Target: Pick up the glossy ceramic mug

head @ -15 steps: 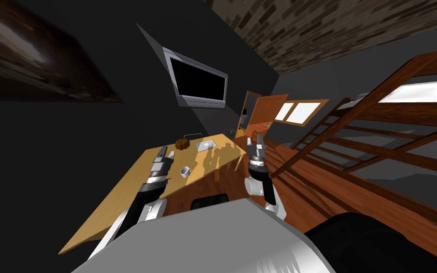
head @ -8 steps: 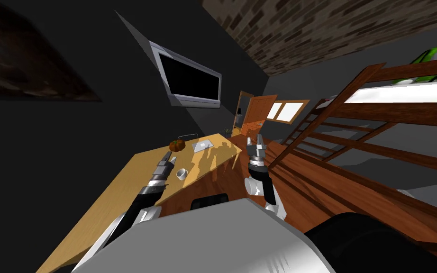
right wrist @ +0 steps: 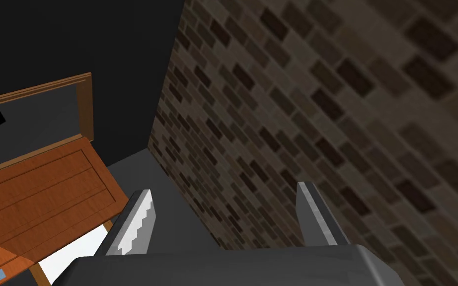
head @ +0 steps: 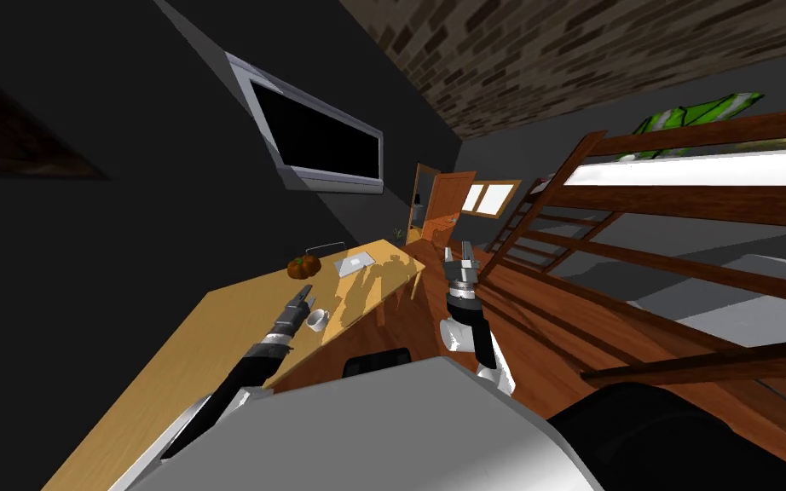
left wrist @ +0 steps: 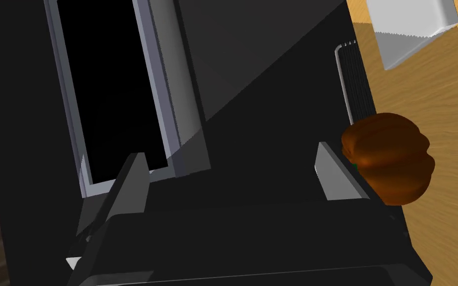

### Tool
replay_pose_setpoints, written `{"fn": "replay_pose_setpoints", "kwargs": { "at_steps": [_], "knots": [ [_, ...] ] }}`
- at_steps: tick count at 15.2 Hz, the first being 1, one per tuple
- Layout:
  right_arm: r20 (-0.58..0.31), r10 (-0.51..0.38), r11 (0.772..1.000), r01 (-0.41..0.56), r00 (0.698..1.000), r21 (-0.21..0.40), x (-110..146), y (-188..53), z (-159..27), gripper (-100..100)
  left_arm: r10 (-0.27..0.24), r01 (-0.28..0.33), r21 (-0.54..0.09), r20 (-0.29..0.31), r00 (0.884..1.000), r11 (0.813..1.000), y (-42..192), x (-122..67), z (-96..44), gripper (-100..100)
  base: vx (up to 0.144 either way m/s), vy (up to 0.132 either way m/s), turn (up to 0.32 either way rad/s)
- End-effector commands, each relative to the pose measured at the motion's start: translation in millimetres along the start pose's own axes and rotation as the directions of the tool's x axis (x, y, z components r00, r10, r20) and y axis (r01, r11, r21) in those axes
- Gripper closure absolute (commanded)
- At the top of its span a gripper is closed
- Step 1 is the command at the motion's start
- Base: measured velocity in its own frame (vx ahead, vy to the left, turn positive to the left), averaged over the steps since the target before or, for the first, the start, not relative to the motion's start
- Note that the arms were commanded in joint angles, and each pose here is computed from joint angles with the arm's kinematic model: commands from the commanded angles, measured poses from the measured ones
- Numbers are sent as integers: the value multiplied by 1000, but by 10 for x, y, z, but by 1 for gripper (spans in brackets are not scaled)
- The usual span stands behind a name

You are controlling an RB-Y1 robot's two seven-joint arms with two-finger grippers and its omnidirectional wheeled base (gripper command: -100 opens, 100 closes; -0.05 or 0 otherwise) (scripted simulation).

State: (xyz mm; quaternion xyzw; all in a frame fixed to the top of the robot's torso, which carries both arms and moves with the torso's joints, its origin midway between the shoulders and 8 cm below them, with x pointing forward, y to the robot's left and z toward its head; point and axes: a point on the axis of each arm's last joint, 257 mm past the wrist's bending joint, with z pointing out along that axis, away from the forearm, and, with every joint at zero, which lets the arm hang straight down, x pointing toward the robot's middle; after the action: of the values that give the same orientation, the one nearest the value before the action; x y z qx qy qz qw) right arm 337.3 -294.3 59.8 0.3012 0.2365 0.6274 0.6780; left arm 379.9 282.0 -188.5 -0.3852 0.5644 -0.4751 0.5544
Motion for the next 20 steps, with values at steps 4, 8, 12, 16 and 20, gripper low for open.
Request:
{"fn": "replay_pose_setpoints", "kwargs": {
  "at_steps": [4,8,12,16,20],
  "knots": [
    [0,0,1000,0,1000,0,0,0,0,0,13,-21,-178,-50,999,984,600,-51,-199,-100,-12,20,-227],
    [0,0,1000,0,1000,0,0,0,0,0,18,-42,-305,-82,997,951,1017,-120,-408,-100,-12,20,-227],
    [0,0,1000,0,1000,0,0,0,0,0,20,-66,-429,-111,994,901,1416,-217,-669,-100,-14,25,-294],
    [0,0,1000,0,1000,0,0,0,0,0,21,-93,-546,-136,990,833,1783,-340,-974,-100,-12,23,-237],
    [0,0,1000,0,1000,0,0,0,0,0,20,-119,-650,-158,987,751,2106,-484,-1312,-100,-8,21,-233]
  ]
}}
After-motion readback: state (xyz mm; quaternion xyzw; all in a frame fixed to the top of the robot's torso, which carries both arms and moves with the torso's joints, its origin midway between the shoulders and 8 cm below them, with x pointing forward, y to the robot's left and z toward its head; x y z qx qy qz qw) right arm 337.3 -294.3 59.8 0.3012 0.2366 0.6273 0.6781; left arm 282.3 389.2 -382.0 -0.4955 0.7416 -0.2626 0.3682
